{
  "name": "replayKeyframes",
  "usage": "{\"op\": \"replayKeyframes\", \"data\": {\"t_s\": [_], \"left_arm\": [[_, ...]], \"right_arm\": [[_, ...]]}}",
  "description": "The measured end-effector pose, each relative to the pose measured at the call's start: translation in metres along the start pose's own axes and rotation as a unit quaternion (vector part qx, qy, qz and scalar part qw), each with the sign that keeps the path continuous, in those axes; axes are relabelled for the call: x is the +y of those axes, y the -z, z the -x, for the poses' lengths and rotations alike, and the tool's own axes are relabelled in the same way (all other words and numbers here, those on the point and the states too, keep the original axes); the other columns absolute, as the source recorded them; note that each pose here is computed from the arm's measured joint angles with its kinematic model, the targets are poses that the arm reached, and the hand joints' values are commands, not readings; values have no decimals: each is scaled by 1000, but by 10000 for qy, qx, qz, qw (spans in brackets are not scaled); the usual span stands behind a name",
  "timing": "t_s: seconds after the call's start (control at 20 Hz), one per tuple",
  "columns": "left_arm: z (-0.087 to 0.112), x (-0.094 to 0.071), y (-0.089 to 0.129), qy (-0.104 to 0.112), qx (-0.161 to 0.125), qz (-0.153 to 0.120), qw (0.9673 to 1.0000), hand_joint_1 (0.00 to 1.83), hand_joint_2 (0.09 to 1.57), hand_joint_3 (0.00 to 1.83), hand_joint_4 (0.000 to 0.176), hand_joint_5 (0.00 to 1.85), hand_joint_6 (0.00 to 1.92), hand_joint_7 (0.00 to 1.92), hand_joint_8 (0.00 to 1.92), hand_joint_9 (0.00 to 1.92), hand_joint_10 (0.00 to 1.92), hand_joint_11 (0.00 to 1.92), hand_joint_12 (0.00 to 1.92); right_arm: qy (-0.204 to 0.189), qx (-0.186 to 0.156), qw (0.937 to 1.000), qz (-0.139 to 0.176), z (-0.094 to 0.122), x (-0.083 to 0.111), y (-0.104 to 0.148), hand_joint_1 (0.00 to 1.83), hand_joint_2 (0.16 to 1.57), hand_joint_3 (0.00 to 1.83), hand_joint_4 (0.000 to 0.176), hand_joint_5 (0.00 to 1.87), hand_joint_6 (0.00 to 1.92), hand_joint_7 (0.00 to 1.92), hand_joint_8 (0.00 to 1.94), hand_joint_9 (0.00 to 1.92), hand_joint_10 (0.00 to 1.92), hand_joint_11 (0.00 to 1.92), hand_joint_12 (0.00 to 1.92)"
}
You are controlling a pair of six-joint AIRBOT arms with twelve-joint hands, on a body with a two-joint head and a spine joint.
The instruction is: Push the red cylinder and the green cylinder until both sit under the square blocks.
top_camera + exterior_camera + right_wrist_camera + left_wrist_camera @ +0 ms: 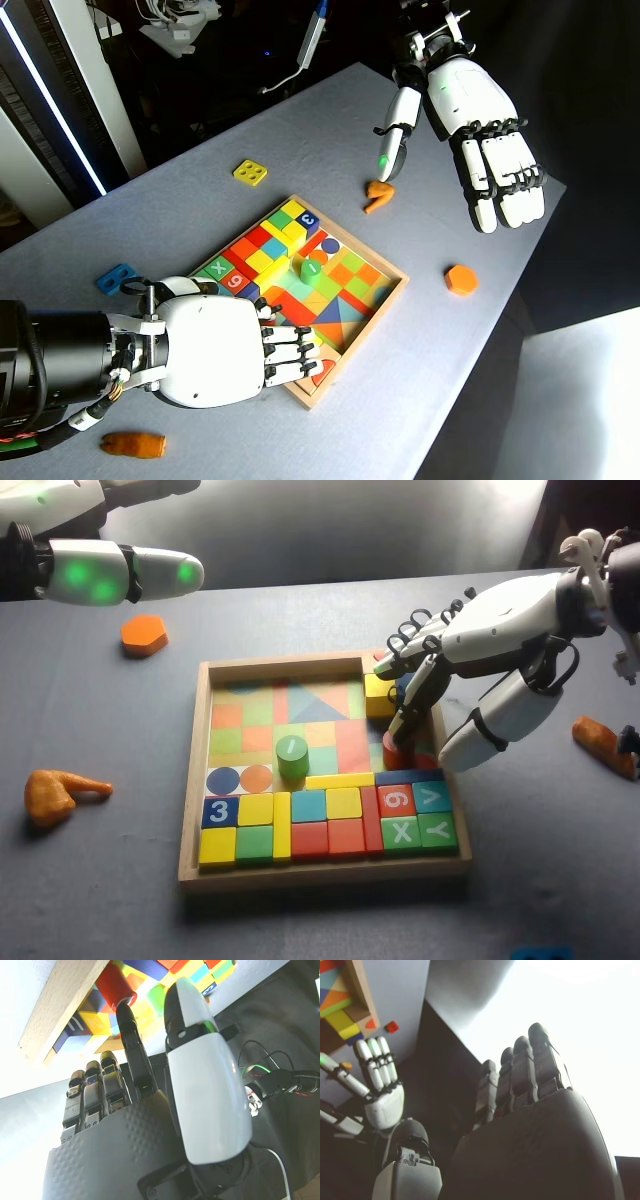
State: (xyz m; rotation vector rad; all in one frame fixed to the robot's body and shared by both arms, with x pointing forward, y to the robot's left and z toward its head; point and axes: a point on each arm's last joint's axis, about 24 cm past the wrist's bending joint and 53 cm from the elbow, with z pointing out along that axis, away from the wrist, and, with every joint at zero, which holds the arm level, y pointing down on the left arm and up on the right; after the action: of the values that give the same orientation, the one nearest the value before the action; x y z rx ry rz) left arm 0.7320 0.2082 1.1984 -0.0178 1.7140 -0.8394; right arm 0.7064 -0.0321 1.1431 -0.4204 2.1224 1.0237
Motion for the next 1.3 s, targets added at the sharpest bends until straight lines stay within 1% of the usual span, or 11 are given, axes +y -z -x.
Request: {"op": "replayKeyframes", "data": {"t_s": [0.1, 0.2, 0.3, 0.4, 0.5, 0.55, 0.6, 0.85, 0.95, 1.05, 1.3], "left_arm": [[0, 0, 0, 2, 0, 0, 10000, 0, 1162, 2, 72, 130, 3, 48, 0, 62, 0, 0, 267], [0, 0, 0, 13, 0, 0, 10000, 0, 1171, 3, 55, 124, 1, 48, 1, 59, 0, 0, 207], [0, 0, 0, 13, 0, 0, 10000, 0, 1132, 0, 70, 115, 0, 54, 2, 57, 0, 0, 182], [0, 0, 0, 13, -1, 1, 10000, 0, 1141, 0, 47, 100, 1, 59, 2, 59, 1, 0, 202], [0, 0, 0, 15, 0, 0, 10000, 0, 1143, 0, 62, 95, 1, 57, 0, 53, 1, 0, 195], [0, 0, 0, 13, -1, 1, 10000, 0, 1139, 0, 54, 89, 1, 58, 1, 61, 2, 0, 234], [0, 0, 0, 13, 1, 2, 10000, 0, 1155, 4, 30, 85, 0, 57, 0, 66, 3, 0, 273], [0, 0, 0, 17, -1, 0, 10000, 0, 1126, 0, 30, 90, 1, 66, 2, 72, 3, 0, 297], [0, 0, 0, 20, -2, 1, 10000, 0, 1156, 4, 14, 86, 1, 70, 0, 62, 0, 0, 245], [0, 0, 0, 21, -4, 3, 10000, 0, 1151, 1, 32, 90, 2, 84, 6, 71, 4, 0, 241], [0, 0, 0, 27, -5, 3, 10000, 0, 1155, 6, 31, 82, 1, 76, 0, 59, 4, 0, 197]], "right_arm": [[-8, 11, 10000, -20, -1, -2, 3, 372, 1105, 0, 176, 654, 6, 33, 0, 0, 0, 0, 0], [-3, 13, 10000, -29, -1, -2, 5, 371, 1106, 0, 176, 658, 7, 39, 2, 0, 0, 0, 0], [-8, 26, 10000, -34, -2, -3, 7, 356, 1111, 3, 176, 652, 3, 25, 0, 0, 0, 0, 0], [-1, 43, 10000, -35, -3, -3, 9, 338, 1111, 2, 176, 641, 0, 16, 0, 0, 0, 0, 0], [-1, 58, 10000, -50, -4, -5, 12, 334, 1107, 0, 176, 639, 0, 16, 1, 0, 0, 0, 0], [2, 72, 10000, -58, -5, -5, 14, 359, 1106, 0, 176, 650, 4, 24, 3, 0, 0, 0, 0], [2, 79, 9999, -68, -6, -6, 16, 369, 1110, 1, 176, 652, 5, 23, 2, 0, 0, 0, 0], [-31, 136, 9999, -44, -10, -4, 17, 357, 1120, 4, 176, 640, 0, 10, 0, 0, 0, 0, 0], [-62, 154, 9999, -42, -12, -4, 17, 342, 1129, 6, 176, 635, 0, 1, 0, 0, 0, 0, 0], [-74, 155, 9998, -49, -13, -5, 18, 341, 1130, 5, 176, 638, 2, 3, 1, 0, 0, 0, 0], [-75, 159, 9998, -47, -13, -5, 18, 337, 1130, 2, 176, 653, 7, 15, 5, 0, 0, 0, 0]]}}
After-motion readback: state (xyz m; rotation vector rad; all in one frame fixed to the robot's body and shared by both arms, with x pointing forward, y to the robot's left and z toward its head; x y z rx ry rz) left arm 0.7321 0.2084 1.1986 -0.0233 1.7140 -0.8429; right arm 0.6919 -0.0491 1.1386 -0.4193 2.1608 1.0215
